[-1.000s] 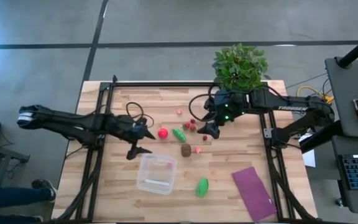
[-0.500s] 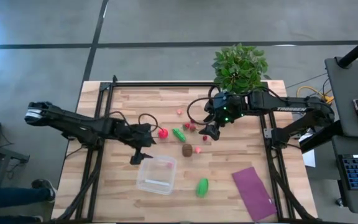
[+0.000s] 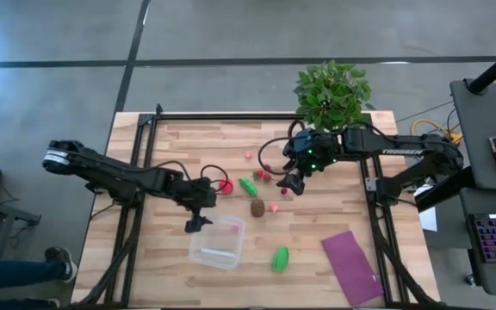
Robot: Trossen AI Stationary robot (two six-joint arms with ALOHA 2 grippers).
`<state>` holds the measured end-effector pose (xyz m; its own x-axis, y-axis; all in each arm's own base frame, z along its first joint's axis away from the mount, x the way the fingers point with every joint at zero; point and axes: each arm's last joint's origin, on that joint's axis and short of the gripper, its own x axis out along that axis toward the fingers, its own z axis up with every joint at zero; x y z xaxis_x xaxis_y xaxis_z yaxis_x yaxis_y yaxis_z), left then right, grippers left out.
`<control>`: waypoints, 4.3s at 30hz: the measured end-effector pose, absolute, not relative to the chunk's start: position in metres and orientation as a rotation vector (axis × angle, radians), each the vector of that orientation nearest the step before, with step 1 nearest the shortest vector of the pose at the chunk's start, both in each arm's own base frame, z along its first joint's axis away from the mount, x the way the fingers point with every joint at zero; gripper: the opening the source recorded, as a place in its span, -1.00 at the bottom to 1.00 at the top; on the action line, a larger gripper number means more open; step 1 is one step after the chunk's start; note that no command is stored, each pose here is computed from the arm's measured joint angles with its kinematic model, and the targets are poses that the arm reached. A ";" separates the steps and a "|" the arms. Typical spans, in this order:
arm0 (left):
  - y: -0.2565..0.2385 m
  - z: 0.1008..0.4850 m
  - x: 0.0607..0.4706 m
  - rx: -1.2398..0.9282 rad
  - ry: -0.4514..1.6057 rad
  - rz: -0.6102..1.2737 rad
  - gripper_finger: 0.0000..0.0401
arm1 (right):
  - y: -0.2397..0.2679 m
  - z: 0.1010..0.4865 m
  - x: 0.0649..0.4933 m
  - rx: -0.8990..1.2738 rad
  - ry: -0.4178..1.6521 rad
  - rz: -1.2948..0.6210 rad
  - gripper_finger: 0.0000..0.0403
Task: Pick and placing Produce into tupperware
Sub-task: Move the transparent bin to the bottom center of the shelf, then put the bottom peach into the transparent bin
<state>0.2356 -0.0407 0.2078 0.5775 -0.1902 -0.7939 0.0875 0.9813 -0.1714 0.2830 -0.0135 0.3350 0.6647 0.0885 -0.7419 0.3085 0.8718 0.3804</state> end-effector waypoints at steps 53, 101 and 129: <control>-0.038 0.195 0.239 -0.166 0.996 0.002 -0.01 | -0.014 0.335 0.284 0.497 0.837 -0.124 0.71; -0.080 0.220 0.191 -0.404 1.168 -0.044 -0.97 | -0.015 0.333 0.283 0.486 0.837 -0.151 0.71; -0.079 0.216 0.184 -0.609 1.044 -0.017 -0.11 | 0.020 0.293 0.316 0.334 0.967 -0.019 0.71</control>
